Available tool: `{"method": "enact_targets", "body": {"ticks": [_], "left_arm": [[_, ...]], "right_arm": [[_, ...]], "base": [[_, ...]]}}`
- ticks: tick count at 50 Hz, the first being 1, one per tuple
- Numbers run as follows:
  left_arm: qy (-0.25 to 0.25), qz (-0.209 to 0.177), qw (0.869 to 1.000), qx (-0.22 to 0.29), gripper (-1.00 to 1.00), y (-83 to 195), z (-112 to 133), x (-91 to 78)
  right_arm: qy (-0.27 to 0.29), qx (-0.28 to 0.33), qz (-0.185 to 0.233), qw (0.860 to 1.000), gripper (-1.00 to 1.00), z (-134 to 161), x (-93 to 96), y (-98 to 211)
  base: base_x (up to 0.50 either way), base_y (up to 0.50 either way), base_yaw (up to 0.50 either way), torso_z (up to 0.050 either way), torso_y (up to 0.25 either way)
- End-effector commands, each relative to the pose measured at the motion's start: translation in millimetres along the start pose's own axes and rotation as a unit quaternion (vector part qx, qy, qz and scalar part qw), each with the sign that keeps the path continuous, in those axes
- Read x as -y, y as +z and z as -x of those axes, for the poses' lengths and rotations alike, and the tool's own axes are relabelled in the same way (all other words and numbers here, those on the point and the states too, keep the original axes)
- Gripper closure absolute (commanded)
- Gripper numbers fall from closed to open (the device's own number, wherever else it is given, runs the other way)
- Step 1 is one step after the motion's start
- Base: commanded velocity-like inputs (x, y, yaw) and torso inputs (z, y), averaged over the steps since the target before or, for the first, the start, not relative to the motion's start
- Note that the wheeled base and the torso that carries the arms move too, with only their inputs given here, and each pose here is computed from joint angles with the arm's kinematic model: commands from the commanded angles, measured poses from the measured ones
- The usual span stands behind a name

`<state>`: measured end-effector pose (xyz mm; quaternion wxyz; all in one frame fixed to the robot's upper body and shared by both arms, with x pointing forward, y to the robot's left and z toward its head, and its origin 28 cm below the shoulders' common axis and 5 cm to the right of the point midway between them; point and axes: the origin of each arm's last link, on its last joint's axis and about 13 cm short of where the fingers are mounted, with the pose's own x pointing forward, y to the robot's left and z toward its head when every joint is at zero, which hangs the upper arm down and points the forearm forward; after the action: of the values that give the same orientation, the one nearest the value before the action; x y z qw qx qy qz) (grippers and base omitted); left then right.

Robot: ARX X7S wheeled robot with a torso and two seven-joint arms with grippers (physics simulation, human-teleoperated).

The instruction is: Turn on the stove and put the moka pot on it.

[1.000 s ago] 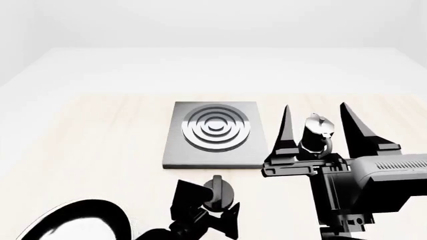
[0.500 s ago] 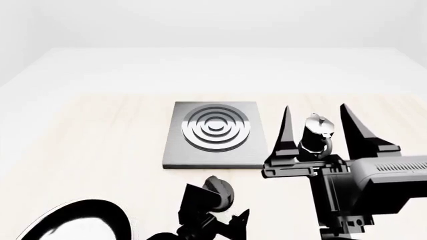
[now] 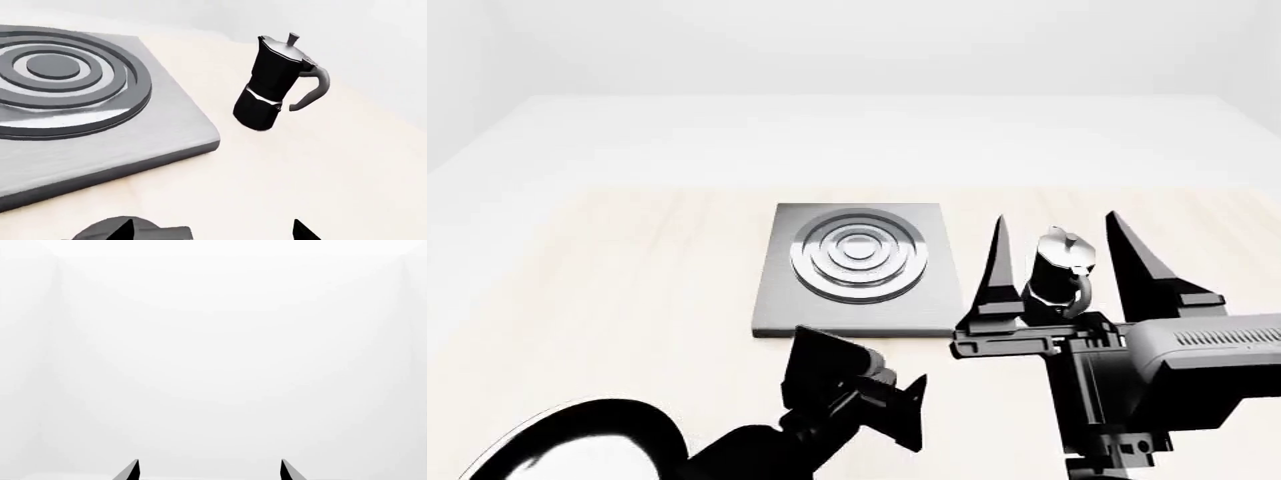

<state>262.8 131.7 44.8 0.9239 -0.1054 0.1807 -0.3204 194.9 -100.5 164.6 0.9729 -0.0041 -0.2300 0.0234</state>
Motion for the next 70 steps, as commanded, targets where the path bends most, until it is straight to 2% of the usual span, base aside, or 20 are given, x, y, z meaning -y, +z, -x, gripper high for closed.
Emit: {"method": "enact_targets", "body": {"ticks": [1, 5, 13, 15, 16, 19, 22, 25, 26, 28, 29, 32, 33, 35, 36, 38, 44, 56, 70], "left_arm": [[0.01, -0.026, 0.998, 0.051, -1.0, 37.9, -1.4, -2.0], [0.004, -0.026, 0.996, 0.088, -1.0, 56.0, 8.7, 4.1], [0.037, -0.054, 0.983, 0.17, -1.0, 69.5, 24.9, -0.1], [0.052, -0.069, 0.975, 0.205, -1.0, 77.3, 31.9, -0.9], [0.059, -0.062, 0.97, 0.228, -1.0, 82.6, 37.1, -1.5], [0.084, -0.086, 0.957, 0.266, -1.0, 89.6, 46.6, -2.8], [0.099, -0.086, 0.946, 0.295, -1.0, 93.9, 54.1, -4.5], [0.123, -0.098, 0.932, 0.328, -1.0, 98.6, 64.3, -7.2], [0.139, -0.103, 0.923, 0.345, -1.0, 99.6, 70.1, -8.5], [0.148, -0.106, 0.917, 0.355, -1.0, 100.7, 74.5, -9.5], [0.175, -0.118, 0.905, 0.37, -1.0, 102.3, 80.3, -10.7], [0.192, -0.129, 0.894, 0.385, -1.0, 104.4, 87.2, -11.5], [0.2, -0.14, 0.885, 0.397, -1.0, 105.1, 90.0, -11.0], [0.21, -0.155, 0.883, 0.389, -1.0, 104.7, 93.2, -10.2], [0.21, -0.175, 0.878, 0.394, -1.0, 103.9, 98.1, -8.4], [0.204, -0.194, 0.876, 0.392, -1.0, 102.6, 103.4, -5.1], [0.19, -0.202, 0.869, 0.409, -1.0, 98.5, 116.9, 0.1], [0.199, -0.213, 0.853, 0.433, -1.0, 97.0, 133.9, 3.7], [0.199, -0.213, 0.853, 0.434, -1.0, 96.7, 134.3, 4.3]], "right_arm": [[0.0, -0.001, -0.001, 1.0, -1.0, 0.9, 0.6, -0.9], [-0.001, -0.003, -0.001, 1.0, -1.0, -1.2, 1.2, 1.7], [0.0, -0.002, 0.001, 1.0, -1.0, 1.2, 0.3, -0.3], [-0.001, -0.001, 0.001, 1.0, -1.0, -1.2, 0.8, 4.3], [-0.002, -0.001, 0.002, 1.0, -1.0, 1.4, 1.1, -1.7], [-0.002, 0.0, 0.002, 1.0, -1.0, -2.2, 1.1, 5.0], [-0.002, 0.0, 0.003, 1.0, -1.0, 0.3, 1.5, -0.8], [-0.003, 0.001, 0.004, 1.0, -1.0, -4.0, 2.9, 3.9], [-0.004, 0.001, 0.005, 1.0, -1.0, -4.6, 3.6, 3.5], [-0.005, 0.001, 0.005, 1.0, -1.0, -5.2, 4.1, 3.1], [-0.006, 0.001, 0.006, 1.0, -1.0, -5.4, 4.4, 4.3], [-0.005, 0.0, 0.008, 1.0, -1.0, -6.7, 5.1, 3.0], [-0.006, -0.001, 0.009, 1.0, -1.0, -7.6, 5.6, 2.9], [-0.008, -0.002, 0.01, 1.0, -1.0, -8.7, 6.5, 2.1], [-0.01, -0.004, 0.011, 1.0, -1.0, -10.3, 7.5, 1.5], [-0.012, -0.007, 0.012, 1.0, -1.0, -12.3, 9.2, -1.1], [-0.024, -0.026, 0.023, 0.999, -1.0, -18.6, 16.2, -10.8], [-0.051, -0.075, 0.049, 0.995, -1.0, -29.9, 30.8, -40.9], [-0.07, -0.12, 0.063, 0.988, -1.0, -26.1, 42.4, -71.1]], "base": [[0.0, 0.0, 0.0, 0.0, 0.0], [0.0, 0.0, 0.0, 0.0, 0.0], [0.0, 0.0, 0.0, 0.0, 0.0], [0.0, 0.0, 0.0, 0.0, 0.0], [0.0, 0.0, 0.0, 0.0, 0.0], [0.0, 0.0, 0.0, 0.0, 0.0], [0.0, 0.0, 0.0, 0.0, 0.0], [0.0, 0.0, 0.0, 0.0, 0.0], [0.0, 0.0, 0.0, 0.0, 0.0], [0.0, 0.0, 0.0, 0.0, 0.0], [0.0, 0.0, 0.0, 0.0, 0.0], [0.0, 0.0, 0.0, 0.0, 0.0], [0.0, 0.0, 0.0, 0.0, 0.0], [0.0, 0.0, 0.0, 0.0, 0.0], [0.0, 0.0, 0.0, 0.0, 0.0], [0.0, 0.0, 0.0, 0.0, 0.0], [0.0, 0.0, 0.0, 0.0, 0.0], [0.0, 0.0, 0.0, 0.0, 0.0], [0.0, 0.0, 0.0, 0.0, 0.0]]}}
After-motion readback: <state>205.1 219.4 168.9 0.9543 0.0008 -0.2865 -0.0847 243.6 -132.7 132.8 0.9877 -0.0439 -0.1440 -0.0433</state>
